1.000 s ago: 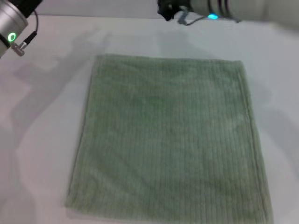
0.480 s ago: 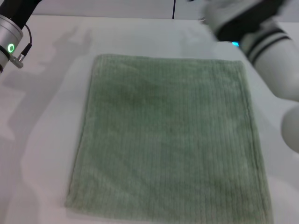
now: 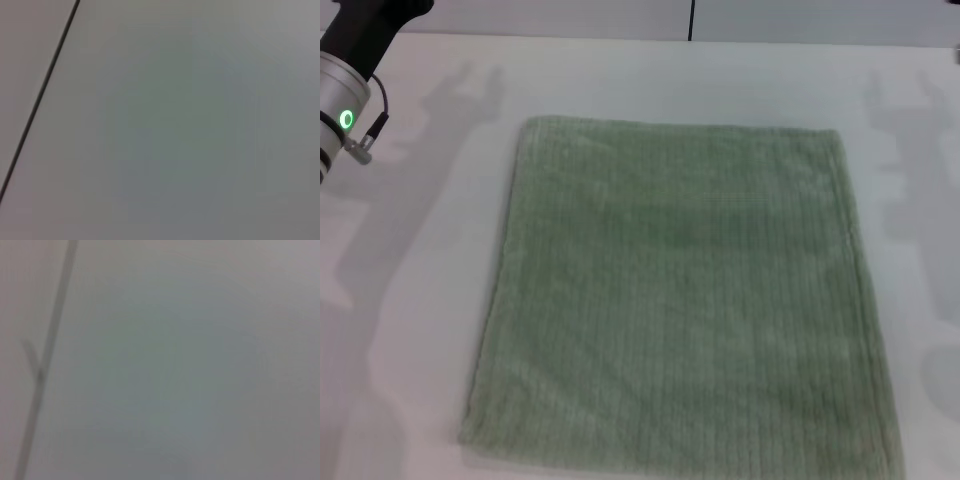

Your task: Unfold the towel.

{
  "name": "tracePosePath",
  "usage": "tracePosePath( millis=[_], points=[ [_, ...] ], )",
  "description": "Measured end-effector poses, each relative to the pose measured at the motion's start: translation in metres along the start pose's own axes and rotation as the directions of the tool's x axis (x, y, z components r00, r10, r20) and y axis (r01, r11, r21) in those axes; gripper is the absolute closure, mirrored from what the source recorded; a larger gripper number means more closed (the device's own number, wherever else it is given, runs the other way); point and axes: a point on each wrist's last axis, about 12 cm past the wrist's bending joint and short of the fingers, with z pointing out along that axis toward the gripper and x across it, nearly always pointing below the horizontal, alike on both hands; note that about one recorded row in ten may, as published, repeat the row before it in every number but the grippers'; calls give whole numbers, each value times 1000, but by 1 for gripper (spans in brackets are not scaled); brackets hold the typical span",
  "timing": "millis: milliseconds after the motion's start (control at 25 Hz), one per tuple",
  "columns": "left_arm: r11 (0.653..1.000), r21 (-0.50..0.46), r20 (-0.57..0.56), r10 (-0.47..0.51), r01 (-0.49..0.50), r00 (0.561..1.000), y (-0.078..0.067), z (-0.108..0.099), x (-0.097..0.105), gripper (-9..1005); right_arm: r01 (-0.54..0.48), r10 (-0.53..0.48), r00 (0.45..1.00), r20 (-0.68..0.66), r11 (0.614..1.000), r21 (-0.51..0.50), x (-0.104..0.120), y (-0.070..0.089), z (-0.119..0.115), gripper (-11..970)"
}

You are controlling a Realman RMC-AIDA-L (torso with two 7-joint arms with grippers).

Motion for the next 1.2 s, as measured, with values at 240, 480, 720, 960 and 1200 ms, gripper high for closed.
tracePosePath(
  millis=[240, 480, 720, 960, 1200],
  points=[
    [999, -18, -3, 31, -31, 1000, 3, -3, 1, 484, 19, -22, 999, 38, 997, 74, 6, -18, -12, 337],
    [998, -36, -11, 59, -60, 998, 6, -7, 4, 306, 9, -12, 999, 29, 994, 108, 14, -28, -16, 338],
    [996, -80, 9, 42, -41, 999, 10, -12, 5, 178, -40, 31, 998, 55, 983, 178, 19, -40, -21, 338],
    [992, -97, 11, 84, -82, 996, 13, -13, 4, 135, -121, 114, 992, 47, 976, 183, 29, -47, -22, 337],
    [991, -102, 10, 91, -89, 996, 16, -13, 3, 136, -99, 97, 995, 22, 983, 154, 36, -44, -14, 337]
  ],
)
